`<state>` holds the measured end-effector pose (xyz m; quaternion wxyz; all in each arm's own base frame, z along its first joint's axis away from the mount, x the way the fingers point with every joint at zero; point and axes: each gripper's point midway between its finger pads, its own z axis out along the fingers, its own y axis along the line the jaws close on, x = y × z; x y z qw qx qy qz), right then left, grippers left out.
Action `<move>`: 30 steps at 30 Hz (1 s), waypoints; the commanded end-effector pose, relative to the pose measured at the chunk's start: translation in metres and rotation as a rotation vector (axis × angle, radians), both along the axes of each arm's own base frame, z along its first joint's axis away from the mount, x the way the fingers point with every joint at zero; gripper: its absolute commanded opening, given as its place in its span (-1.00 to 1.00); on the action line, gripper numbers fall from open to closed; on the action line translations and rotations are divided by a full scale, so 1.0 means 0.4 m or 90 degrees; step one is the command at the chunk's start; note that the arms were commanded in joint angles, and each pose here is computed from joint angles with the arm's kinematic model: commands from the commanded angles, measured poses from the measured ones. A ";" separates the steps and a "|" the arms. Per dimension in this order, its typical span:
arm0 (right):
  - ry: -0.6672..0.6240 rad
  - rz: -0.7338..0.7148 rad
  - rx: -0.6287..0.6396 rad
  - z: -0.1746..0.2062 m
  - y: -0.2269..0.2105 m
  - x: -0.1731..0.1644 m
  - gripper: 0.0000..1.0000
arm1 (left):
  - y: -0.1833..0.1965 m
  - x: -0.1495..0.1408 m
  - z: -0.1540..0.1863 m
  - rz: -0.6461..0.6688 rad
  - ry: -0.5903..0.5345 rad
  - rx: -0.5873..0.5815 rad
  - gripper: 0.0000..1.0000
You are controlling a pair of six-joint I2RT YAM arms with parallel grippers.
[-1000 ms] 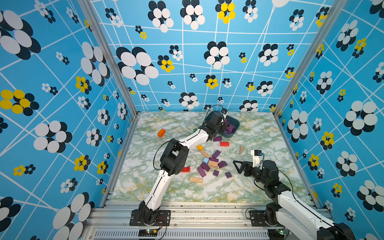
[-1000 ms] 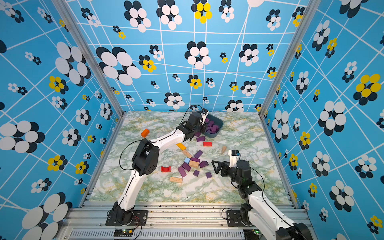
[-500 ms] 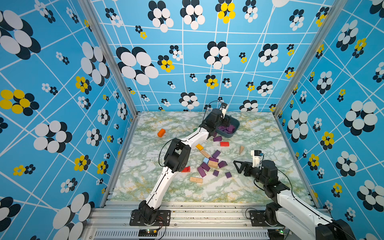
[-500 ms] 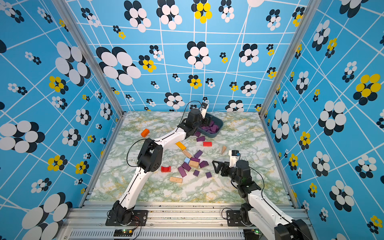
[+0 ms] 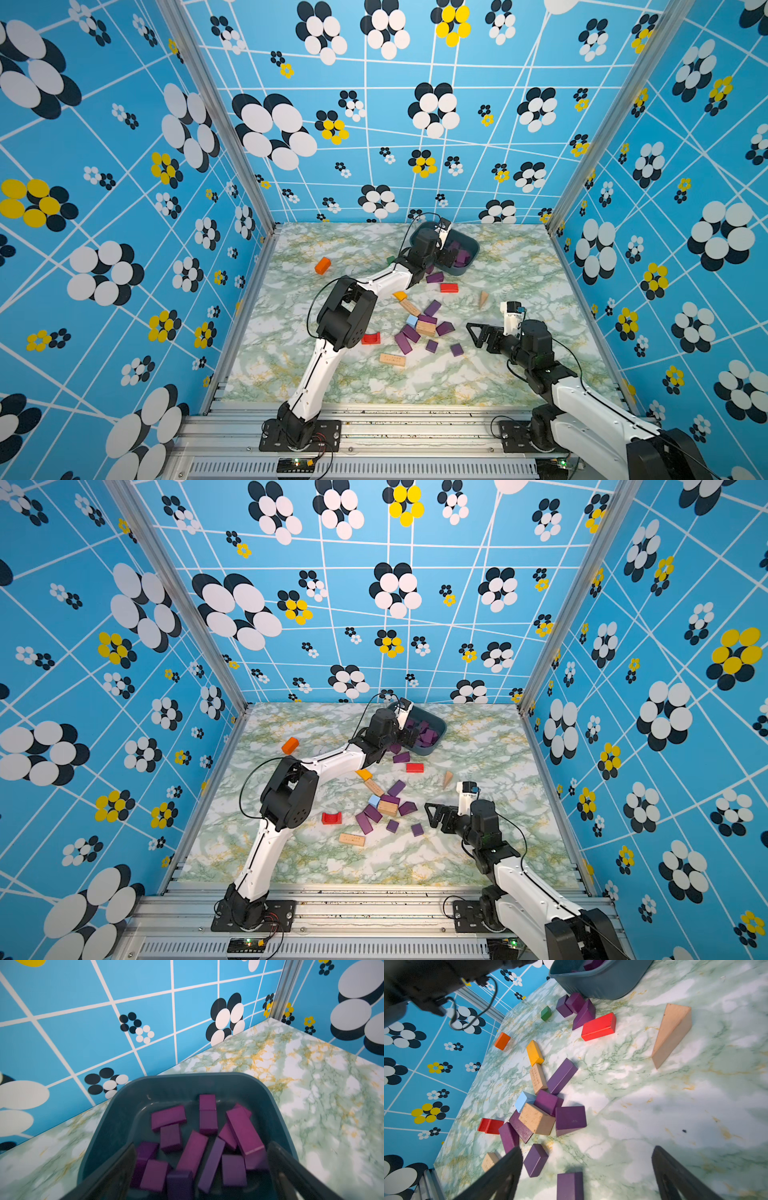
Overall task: Pick purple bricks into the storage bin
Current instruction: Place the building block in the storage box, then pick up the building block from the center of the board.
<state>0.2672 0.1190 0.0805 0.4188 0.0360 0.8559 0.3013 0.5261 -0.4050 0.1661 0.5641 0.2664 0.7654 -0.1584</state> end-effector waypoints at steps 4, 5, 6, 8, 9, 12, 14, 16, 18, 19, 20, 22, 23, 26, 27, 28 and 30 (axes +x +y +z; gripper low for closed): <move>-0.017 0.011 -0.006 0.030 0.008 0.010 0.97 | 0.090 -0.141 0.237 0.039 -0.108 -0.026 0.99; -0.010 0.008 -0.014 0.026 0.006 0.010 0.97 | 0.111 -0.166 0.240 0.045 -0.103 -0.021 0.99; -0.002 0.021 -0.029 0.029 0.015 0.010 0.96 | 0.134 -0.191 0.230 0.052 -0.092 -0.013 0.99; 0.025 0.045 -0.089 0.030 0.036 0.008 0.93 | 0.182 -0.241 0.232 0.068 -0.082 -0.015 0.99; 0.034 0.057 -0.118 0.030 0.050 0.007 0.92 | 0.209 -0.269 0.230 0.074 -0.075 -0.019 0.99; 0.061 0.083 -0.153 0.042 0.084 0.013 0.87 | 0.271 -0.352 0.211 0.070 -0.053 -0.023 0.99; 0.076 0.096 -0.163 0.050 0.101 0.016 0.83 | 0.310 -0.402 0.191 0.067 -0.037 -0.013 0.99; 0.089 0.097 -0.184 0.055 0.109 0.025 0.74 | 0.348 -0.454 0.166 0.059 -0.025 0.007 0.99; 0.100 0.097 -0.212 0.057 0.115 0.034 0.59 | 0.367 -0.501 0.143 0.030 -0.030 0.032 0.99; 0.106 0.098 -0.223 0.058 0.120 0.040 0.51 | 0.375 -0.519 0.133 0.019 -0.033 0.042 0.99; 0.113 0.104 -0.230 0.059 0.131 0.047 0.46 | 0.388 -0.538 0.122 0.017 -0.035 0.046 0.99; 0.128 0.114 -0.234 0.060 0.158 0.062 0.39 | 0.411 -0.570 0.099 0.011 -0.031 0.049 0.99; 0.137 0.114 -0.233 0.060 0.171 0.075 0.35 | 0.420 -0.587 0.090 0.002 -0.030 0.056 0.99; 0.172 0.099 -0.228 0.048 0.203 0.106 0.27 | 0.457 -0.628 0.070 0.006 -0.050 0.072 0.99; 0.190 0.088 -0.233 0.037 0.209 0.115 0.25 | 0.472 -0.636 0.071 0.017 -0.065 0.062 0.99; 0.205 0.080 -0.239 0.031 0.213 0.124 0.22 | 0.482 -0.643 0.074 0.022 -0.077 0.045 0.99; 0.247 0.069 -0.273 0.012 0.218 0.137 0.21 | 0.499 -0.659 0.078 0.028 -0.102 0.007 0.99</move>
